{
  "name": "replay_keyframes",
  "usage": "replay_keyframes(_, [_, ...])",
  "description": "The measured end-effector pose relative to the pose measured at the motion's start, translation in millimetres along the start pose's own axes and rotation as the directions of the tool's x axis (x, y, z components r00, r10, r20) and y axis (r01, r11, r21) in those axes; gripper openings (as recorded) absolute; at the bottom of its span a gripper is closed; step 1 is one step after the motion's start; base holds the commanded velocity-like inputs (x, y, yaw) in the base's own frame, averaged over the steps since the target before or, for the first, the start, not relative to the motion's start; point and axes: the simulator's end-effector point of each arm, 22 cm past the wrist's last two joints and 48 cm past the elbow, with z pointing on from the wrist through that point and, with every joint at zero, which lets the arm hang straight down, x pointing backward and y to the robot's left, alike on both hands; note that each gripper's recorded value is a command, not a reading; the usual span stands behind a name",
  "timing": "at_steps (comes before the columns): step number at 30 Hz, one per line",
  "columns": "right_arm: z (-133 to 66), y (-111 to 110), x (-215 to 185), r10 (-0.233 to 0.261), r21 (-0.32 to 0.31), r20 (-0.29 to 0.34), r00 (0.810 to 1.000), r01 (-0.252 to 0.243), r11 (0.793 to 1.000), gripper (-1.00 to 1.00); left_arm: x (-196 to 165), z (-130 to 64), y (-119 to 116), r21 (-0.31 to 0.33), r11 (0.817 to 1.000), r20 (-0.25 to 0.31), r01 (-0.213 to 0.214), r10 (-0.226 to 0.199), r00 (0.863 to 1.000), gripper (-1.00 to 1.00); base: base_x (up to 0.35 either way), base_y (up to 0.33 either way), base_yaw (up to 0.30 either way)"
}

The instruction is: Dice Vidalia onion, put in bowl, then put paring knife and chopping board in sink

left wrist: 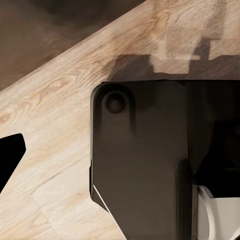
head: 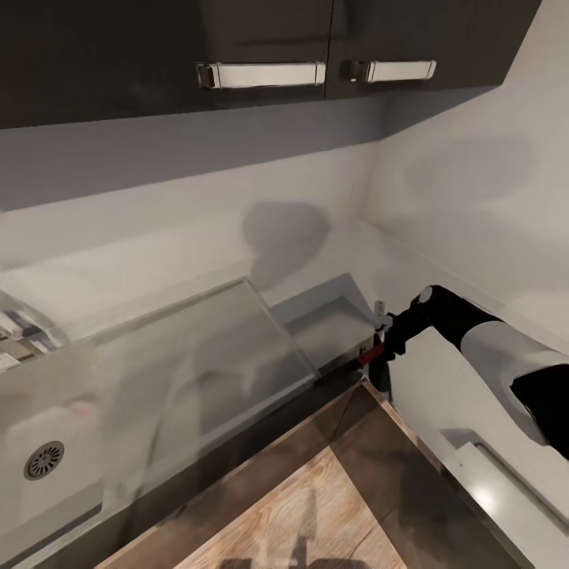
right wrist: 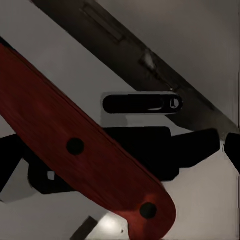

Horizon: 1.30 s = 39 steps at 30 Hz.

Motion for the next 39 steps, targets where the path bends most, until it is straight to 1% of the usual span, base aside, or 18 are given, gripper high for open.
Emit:
replay_keyframes(4, [0.2, -2, -2, -0.014, 0.006, -0.008, 1.000, 0.014, 1.000, 1.00, 0, 0.1, 0, 0.000, 1.000, -0.001, 0.000, 0.000, 1.000, 1.00, 0.000, 0.000, 0.000])
replay_keyframes(5, [0.3, -2, -2, -0.013, 0.007, -0.007, 1.000, 0.013, 1.000, -1.00, 0, 0.1, 0, 0.000, 1.000, -0.001, 0.000, 0.000, 1.000, 1.00, 0.000, 0.000, 0.000])
replay_keyframes(21, [2.1, 1, -6, -0.014, -0.002, -0.005, 1.000, 0.014, 1.000, -1.00, 0, 0.2, 0, 0.000, 1.000, 0.000, 0.000, 0.000, 1.000, 1.00, 0.000, 0.000, 0.000])
replay_keyframes(26, [2.3, 4, -5, -0.008, -0.005, -0.001, 1.000, 0.008, 1.000, -1.00, -2, 1.0, 0, 0.000, 1.000, 0.006, 0.000, 0.000, 1.000, 1.00, 0.000, 0.000, 0.000])
replay_keyframes(31, [2.6, 8, -7, -0.018, -0.005, -0.004, 1.000, 0.017, 1.000, -1.00, -5, 1.8, 0, 0.000, 1.000, 0.014, 0.000, 0.000, 1.000, 1.00, 0.000, 0.000, 0.000])
replay_keyframes(35, [3.0, 11, -7, -0.013, -0.007, 0.000, 1.000, 0.013, 1.000, -1.00, -7, 2.7, 0, 0.001, 1.000, 0.019, 0.000, 0.000, 1.000, 1.00, 0.000, 0.000, 0.000])
replay_keyframes(39, [-0.6, 9, -11, -0.017, 0.004, 0.007, 1.000, 0.017, 1.000, -1.00, -9, 3.5, 0, 0.001, 1.000, 0.025, 0.000, 0.000, 1.000, 1.00, 0.000, 0.000, 0.000])
